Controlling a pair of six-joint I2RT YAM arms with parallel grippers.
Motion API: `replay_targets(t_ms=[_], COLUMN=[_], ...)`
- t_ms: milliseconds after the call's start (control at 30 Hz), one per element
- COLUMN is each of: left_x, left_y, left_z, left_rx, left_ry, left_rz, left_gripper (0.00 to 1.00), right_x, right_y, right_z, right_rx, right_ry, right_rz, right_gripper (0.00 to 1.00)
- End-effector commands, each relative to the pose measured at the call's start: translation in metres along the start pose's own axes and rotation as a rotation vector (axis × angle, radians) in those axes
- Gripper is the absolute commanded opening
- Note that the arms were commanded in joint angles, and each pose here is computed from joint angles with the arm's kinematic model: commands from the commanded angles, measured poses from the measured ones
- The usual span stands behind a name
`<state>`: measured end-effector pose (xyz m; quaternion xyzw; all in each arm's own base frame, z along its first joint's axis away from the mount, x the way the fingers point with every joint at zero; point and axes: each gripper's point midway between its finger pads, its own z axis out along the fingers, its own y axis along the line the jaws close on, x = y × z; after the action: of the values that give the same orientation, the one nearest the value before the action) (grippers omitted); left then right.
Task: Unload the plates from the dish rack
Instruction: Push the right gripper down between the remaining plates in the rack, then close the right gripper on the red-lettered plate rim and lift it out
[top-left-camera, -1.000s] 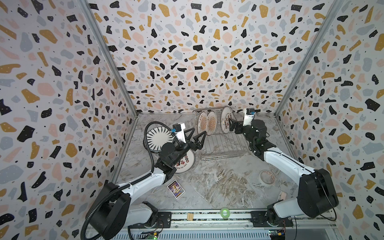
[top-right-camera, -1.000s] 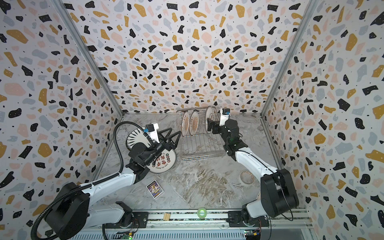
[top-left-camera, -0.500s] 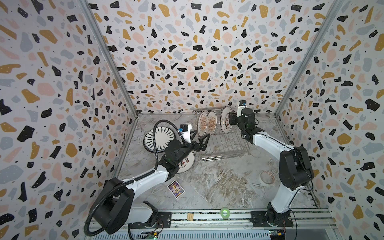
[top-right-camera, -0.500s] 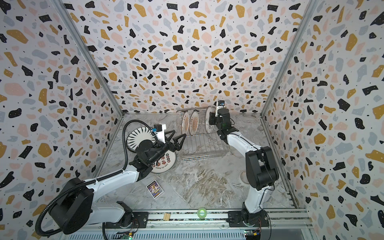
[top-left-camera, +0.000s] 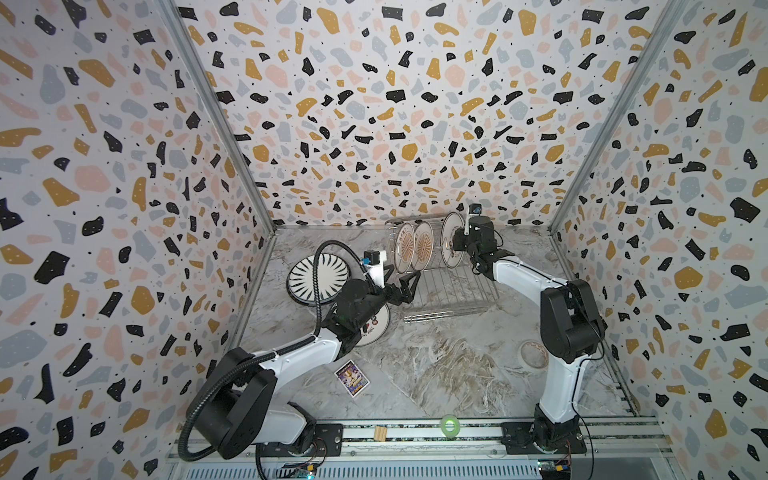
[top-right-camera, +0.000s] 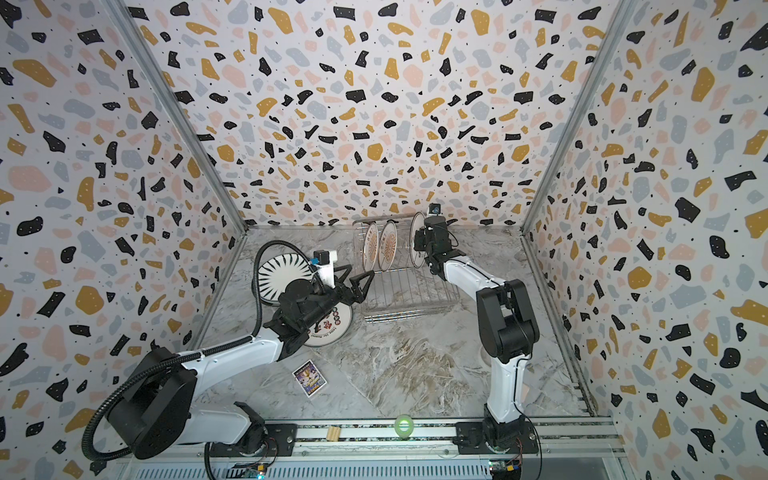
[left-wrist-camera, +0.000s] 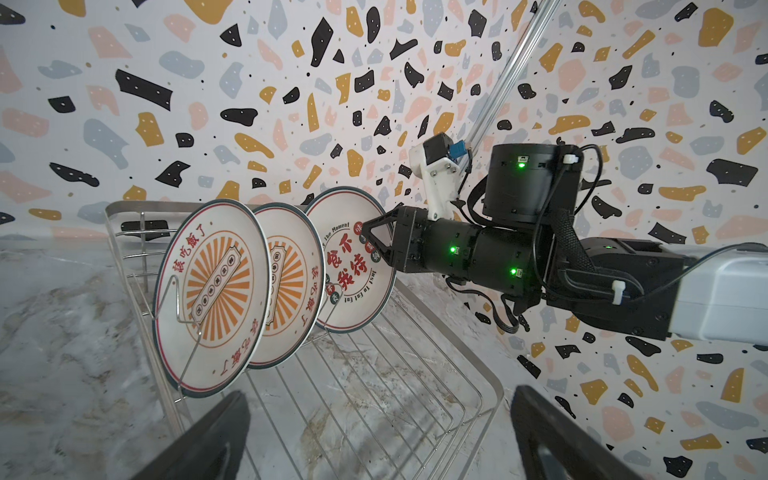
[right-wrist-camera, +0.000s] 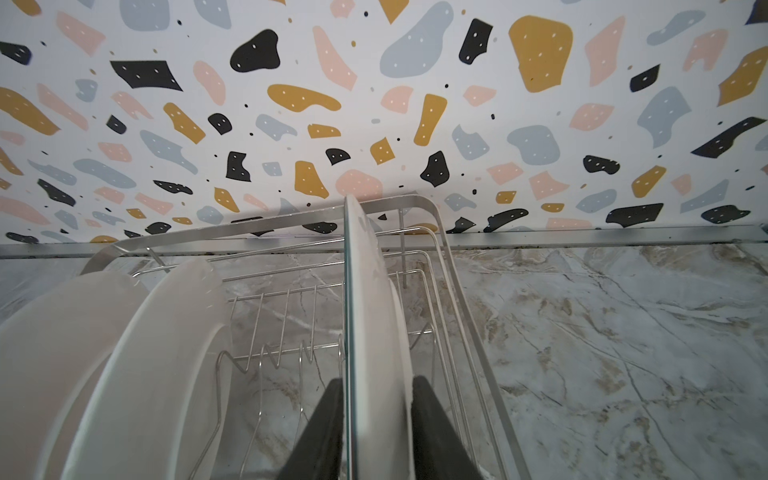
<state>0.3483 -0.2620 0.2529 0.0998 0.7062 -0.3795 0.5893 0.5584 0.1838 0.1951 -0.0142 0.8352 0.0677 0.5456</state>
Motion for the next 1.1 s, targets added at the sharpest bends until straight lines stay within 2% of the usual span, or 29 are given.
replay_targets(t_ms=[0,500,667,833,1067], left_x=[-0.02,-0.022,-0.021,-0.021,-0.022], left_y=[-0.009,-0.006,-0.004,-0.002,-0.001], left_z=[-0.001,-0.006,-0.009,-0.012,-0.017], left_rx=[0.019,0.005,-0.009,-0.017,-0.026], left_ry=[-0.068,-0.086,-0.089,-0.093,-0.102], left_rz=[-0.002,-0.037,-0.036,-0.035,-0.043], left_gripper=[1.0,1.0,1.0,1.0,1.0], right_x=[-0.012,-0.004,-0.013,-0.028,-0.05], right_y=[0.002,0.002,0.004,0.007,-0.002], right_z=[-0.005,-0.004,-0.011,-0.021,-0.041], right_rx=[0.07,0.157,0.183,0.221,0.347], right_ry=[-0.013,-0.003,-0.034,-0.073,-0.133], right_rz=[-0.035,-0.064,-0.078,-0.107,-0.16], right_gripper=[0.27,0.15,0.09,0.08,0.06])
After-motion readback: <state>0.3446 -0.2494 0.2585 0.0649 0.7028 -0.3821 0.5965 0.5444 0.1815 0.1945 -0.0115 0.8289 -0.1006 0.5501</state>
